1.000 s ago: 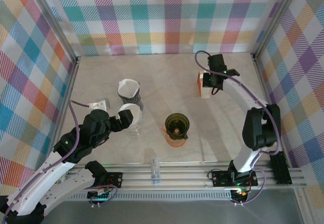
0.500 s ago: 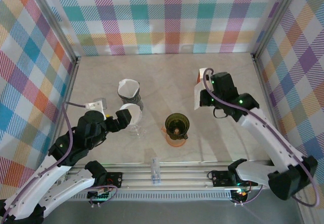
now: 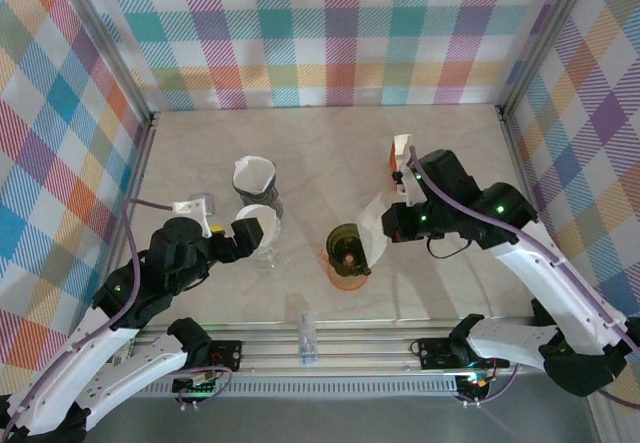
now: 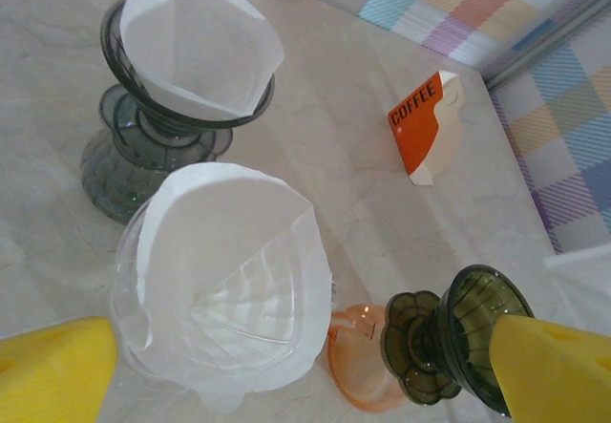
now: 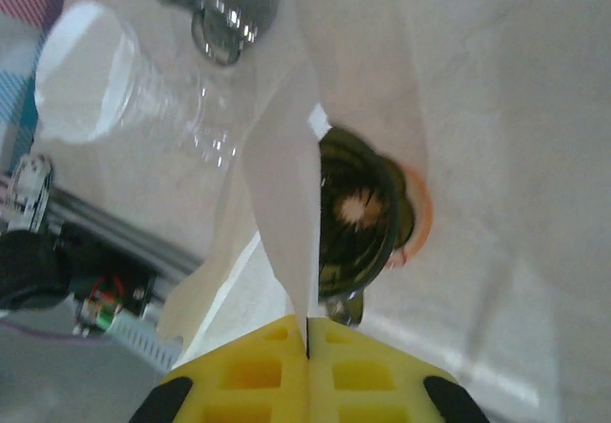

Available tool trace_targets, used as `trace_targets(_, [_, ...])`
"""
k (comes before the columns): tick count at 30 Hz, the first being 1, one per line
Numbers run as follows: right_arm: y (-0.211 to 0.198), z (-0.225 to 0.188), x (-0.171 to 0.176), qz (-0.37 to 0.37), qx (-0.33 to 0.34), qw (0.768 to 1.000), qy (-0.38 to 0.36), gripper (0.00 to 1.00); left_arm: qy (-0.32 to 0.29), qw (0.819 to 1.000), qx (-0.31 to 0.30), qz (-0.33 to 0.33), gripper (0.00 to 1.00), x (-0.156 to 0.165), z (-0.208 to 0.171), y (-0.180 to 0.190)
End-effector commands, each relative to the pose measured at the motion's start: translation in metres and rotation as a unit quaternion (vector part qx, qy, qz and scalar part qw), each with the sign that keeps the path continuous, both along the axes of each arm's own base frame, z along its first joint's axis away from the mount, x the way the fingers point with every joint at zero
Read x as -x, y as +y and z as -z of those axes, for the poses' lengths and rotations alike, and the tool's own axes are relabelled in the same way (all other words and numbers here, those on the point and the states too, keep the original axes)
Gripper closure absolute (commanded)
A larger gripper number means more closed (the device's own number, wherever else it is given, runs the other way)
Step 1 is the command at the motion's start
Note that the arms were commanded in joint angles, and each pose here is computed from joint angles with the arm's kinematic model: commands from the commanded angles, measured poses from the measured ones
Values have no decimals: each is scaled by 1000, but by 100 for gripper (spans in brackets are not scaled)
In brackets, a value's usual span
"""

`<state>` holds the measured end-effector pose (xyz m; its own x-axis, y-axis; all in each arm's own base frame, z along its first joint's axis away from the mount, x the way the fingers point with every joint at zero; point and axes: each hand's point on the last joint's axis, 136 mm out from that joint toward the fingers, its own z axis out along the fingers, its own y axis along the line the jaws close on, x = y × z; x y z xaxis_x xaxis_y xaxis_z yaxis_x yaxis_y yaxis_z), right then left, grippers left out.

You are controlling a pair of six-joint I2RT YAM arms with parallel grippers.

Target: Place the coffee filter in the dripper

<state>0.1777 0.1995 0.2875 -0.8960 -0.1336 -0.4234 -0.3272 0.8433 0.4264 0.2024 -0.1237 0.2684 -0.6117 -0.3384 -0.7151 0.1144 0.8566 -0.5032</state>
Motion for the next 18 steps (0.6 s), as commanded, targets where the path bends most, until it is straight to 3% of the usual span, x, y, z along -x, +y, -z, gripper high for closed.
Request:
trace_targets(1, [0, 9, 27, -5, 16, 996, 86, 100, -1, 1000, 6, 18, 0, -3, -1, -9])
trace_targets(18, [18, 33, -4, 18, 126, 981, 145, 100, 11, 998, 25, 60, 0, 3, 6, -25])
